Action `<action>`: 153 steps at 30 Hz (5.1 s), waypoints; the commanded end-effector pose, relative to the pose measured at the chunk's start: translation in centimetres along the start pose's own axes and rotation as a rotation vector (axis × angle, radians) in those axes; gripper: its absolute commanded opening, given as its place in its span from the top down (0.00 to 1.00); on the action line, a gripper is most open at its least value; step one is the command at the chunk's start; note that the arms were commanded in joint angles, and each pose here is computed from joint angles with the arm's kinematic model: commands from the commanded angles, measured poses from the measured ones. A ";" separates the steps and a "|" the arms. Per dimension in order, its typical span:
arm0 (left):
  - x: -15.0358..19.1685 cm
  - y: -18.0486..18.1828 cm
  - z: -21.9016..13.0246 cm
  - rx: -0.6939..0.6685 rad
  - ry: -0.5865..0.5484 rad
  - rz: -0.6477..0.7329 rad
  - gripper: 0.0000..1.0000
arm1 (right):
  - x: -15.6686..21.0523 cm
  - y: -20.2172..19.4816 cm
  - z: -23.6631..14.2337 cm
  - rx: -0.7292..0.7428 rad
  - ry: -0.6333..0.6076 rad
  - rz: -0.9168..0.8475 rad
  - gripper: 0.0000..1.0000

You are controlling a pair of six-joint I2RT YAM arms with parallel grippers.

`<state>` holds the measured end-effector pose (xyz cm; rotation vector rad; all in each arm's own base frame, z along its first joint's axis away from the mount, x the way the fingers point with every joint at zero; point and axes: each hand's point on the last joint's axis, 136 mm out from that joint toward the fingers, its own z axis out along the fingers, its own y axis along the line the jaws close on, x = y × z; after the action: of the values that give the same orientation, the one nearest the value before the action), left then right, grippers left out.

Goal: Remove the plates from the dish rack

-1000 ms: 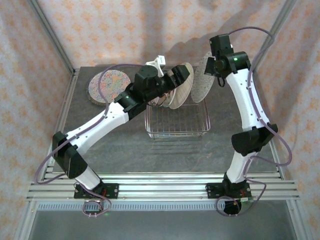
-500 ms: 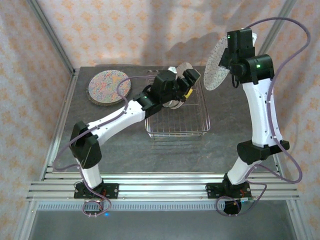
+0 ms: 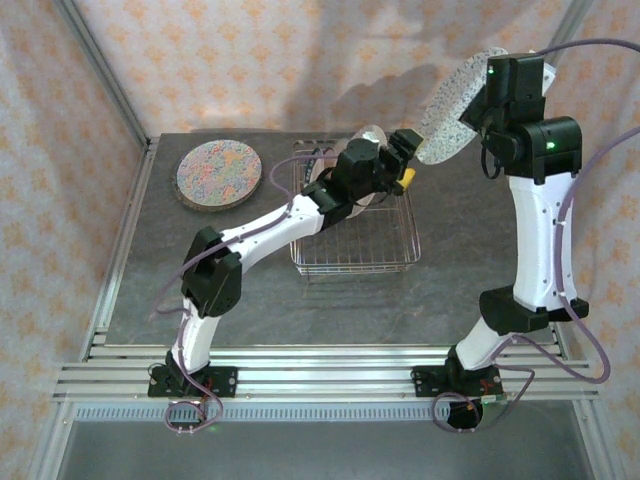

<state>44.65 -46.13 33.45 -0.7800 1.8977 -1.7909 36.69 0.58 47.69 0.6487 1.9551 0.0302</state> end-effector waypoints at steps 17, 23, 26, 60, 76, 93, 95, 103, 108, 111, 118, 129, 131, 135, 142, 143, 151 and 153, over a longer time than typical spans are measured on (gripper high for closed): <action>-0.1 -6.3 0.3 0.197 0.085 0.045 0.44 | -0.6 0.6 -0.7 -0.223 0.104 0.323 1.00; -1.2 -7.2 -1.2 0.201 0.059 0.078 0.55 | 0.0 0.4 0.2 -0.258 0.145 0.359 1.00; -1.6 -7.3 -1.8 0.199 0.053 0.086 0.64 | 0.5 0.5 0.7 -0.280 0.163 0.376 1.00; -3.8 -8.3 -5.4 0.163 0.017 0.181 0.97 | 3.5 1.9 4.7 -0.443 0.316 0.458 0.81; -8.3 -11.4 -10.9 0.205 -0.065 0.219 1.00 | 5.8 8.2 4.1 -0.509 0.433 0.382 0.41; -19.8 -11.0 -23.0 0.207 -0.327 0.176 1.00 | 11.9 23.1 1.6 -0.777 0.633 0.237 0.28; -21.1 -10.6 -24.5 0.203 -0.363 0.170 1.00 | 13.1 24.5 1.2 -0.806 0.668 0.229 0.28; -26.7 -7.6 -31.0 0.157 -0.546 0.152 1.00 | 15.4 25.3 -0.5 -0.820 0.643 0.084 0.28; -29.5 -4.0 -34.5 0.099 -0.673 0.139 1.00 | 15.8 25.3 -2.2 -0.875 0.523 -0.081 0.28; -30.8 -1.8 -36.0 0.058 -0.733 0.144 1.00 | 15.9 25.3 -3.5 -0.927 0.429 -0.154 0.28; -33.2 2.9 -37.5 -0.001 -0.809 0.147 1.00 | 16.1 24.6 -5.9 -1.072 0.192 -0.201 0.28; -36.9 8.6 -37.3 0.005 -0.829 0.142 1.00 | 18.7 22.6 -8.2 -1.206 0.006 -0.307 0.26; -37.3 9.5 -37.2 -0.011 -0.827 0.149 1.00 | 19.0 22.4 -8.4 -1.195 -0.021 -0.335 0.25; -38.0 11.3 -36.6 -0.048 -0.811 0.151 1.00 | 19.2 22.0 -8.1 -1.173 -0.050 -0.358 0.24; -39.4 14.4 -36.0 -0.084 -0.798 0.133 1.00 | 18.7 22.0 -8.3 -1.159 -0.114 -0.367 0.12; -39.6 14.8 -35.8 -0.082 -0.789 0.130 1.00 | 18.7 21.9 -8.3 -1.157 -0.111 -0.369 0.11; -40.8 17.4 -35.0 -0.108 -0.767 0.103 1.00 | 18.6 22.0 -8.2 -1.143 -0.107 -0.375 0.05; -40.9 17.9 -34.8 -0.114 -0.757 0.100 1.00 | 18.6 22.0 -8.1 -1.141 -0.106 -0.376 0.05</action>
<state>49.48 6.60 10.96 -1.3427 1.5695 -1.0519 33.54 30.26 40.69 -0.4636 1.6364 0.8007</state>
